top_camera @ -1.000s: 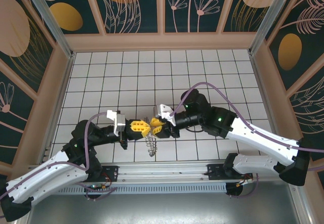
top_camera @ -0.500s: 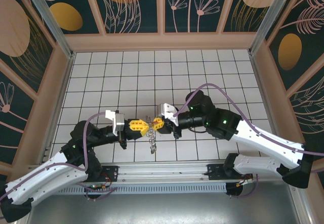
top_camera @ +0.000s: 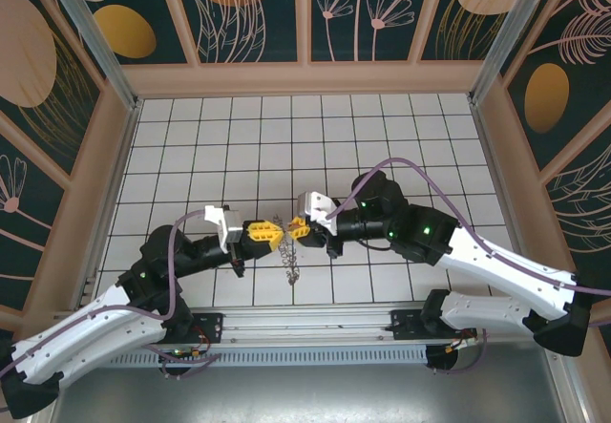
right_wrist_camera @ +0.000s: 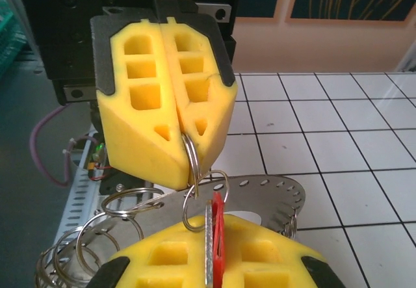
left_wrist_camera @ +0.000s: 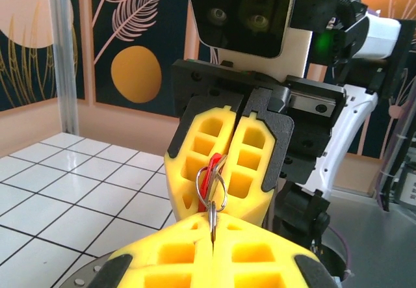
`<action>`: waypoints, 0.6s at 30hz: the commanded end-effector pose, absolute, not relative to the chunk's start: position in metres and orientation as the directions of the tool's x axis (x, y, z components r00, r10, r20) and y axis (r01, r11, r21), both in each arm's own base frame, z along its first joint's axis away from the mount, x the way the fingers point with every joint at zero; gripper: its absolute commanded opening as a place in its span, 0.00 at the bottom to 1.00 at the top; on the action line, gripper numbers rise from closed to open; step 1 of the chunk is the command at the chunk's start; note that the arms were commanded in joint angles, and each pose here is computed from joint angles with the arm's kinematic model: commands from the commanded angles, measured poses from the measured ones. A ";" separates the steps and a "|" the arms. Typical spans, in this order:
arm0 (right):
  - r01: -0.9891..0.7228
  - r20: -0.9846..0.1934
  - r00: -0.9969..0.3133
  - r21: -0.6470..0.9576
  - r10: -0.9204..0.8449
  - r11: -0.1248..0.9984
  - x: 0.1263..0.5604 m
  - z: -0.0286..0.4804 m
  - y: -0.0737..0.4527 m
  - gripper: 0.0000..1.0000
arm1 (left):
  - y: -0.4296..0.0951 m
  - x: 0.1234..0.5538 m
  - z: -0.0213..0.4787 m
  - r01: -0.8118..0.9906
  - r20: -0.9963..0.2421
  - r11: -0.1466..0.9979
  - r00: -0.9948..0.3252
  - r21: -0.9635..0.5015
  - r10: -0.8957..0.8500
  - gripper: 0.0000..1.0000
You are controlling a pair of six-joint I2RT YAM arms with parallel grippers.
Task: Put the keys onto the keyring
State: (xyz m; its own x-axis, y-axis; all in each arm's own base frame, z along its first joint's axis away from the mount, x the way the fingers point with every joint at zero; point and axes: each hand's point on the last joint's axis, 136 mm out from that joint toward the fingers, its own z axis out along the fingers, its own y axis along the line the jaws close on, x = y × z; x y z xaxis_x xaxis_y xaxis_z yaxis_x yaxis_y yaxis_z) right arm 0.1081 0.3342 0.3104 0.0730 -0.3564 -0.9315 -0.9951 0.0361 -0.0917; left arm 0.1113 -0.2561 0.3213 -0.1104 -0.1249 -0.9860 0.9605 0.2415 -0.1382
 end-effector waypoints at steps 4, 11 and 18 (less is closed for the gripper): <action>-0.983 -0.931 0.086 -0.138 -0.355 0.123 0.129 0.330 0.337 0.00 | -0.255 0.117 0.305 0.951 -0.989 0.280 -0.110 -0.133 -0.096 0.17; -0.972 -0.909 0.026 -0.120 -0.416 0.202 0.153 0.317 0.341 0.00 | -0.246 0.143 0.292 0.886 -0.980 0.422 -0.159 -0.194 -0.117 0.54; -0.940 -0.850 -0.111 -0.079 -0.515 0.332 0.213 0.282 0.343 0.00 | -0.193 0.191 0.260 0.625 -0.959 0.727 -0.185 -0.283 -0.215 0.71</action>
State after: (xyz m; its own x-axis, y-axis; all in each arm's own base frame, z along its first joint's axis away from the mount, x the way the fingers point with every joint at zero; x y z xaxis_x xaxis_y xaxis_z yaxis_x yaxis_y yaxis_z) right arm 0.1904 0.3427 0.2813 -0.0661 -0.5060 -0.8600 -0.9601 0.2669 -0.0832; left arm 0.1676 -0.2234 0.2713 -0.1824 -0.1459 -0.9723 0.7771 0.5845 -0.2334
